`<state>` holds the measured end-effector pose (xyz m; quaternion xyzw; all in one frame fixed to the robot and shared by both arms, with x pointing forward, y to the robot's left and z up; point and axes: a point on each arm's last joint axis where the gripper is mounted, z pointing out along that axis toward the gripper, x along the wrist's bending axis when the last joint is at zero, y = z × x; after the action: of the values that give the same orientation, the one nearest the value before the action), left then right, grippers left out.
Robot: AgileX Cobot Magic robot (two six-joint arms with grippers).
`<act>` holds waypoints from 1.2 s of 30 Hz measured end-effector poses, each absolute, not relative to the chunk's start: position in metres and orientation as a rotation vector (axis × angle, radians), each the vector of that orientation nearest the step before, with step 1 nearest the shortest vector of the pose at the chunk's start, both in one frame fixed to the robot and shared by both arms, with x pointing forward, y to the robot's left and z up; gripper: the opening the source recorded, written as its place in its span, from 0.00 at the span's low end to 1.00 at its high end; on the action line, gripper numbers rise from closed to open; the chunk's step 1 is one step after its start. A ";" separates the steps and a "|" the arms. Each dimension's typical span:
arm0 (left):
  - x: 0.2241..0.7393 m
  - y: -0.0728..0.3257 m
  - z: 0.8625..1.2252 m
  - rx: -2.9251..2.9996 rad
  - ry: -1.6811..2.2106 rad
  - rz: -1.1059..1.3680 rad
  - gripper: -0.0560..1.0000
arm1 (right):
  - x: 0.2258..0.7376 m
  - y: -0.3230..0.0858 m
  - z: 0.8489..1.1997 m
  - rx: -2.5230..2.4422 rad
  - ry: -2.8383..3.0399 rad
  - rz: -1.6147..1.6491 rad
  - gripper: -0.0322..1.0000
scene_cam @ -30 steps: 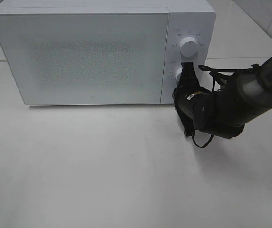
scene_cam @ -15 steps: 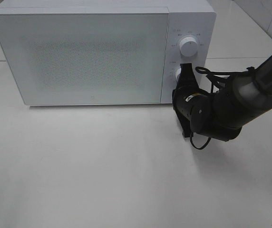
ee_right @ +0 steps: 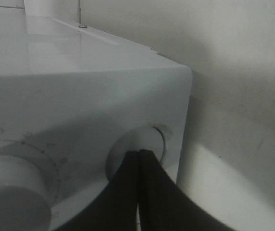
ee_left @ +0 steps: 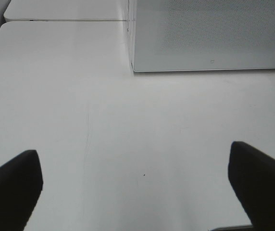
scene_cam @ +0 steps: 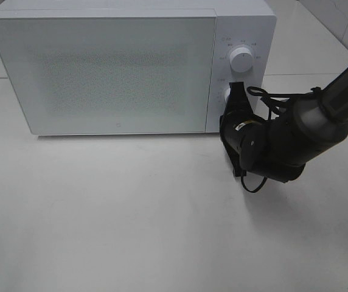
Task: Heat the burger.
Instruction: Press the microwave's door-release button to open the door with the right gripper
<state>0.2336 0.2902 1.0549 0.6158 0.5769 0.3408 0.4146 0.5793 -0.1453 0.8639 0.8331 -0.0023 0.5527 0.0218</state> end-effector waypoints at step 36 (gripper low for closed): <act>0.234 0.290 1.055 1.547 1.449 0.856 0.99 | 0.598 -0.133 0.859 2.539 -0.166 1.627 0.04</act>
<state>0.2336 0.2902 1.0549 0.6158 0.5769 0.3408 0.4146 0.5977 -0.1332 0.8594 0.8391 -0.0549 0.5378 0.0607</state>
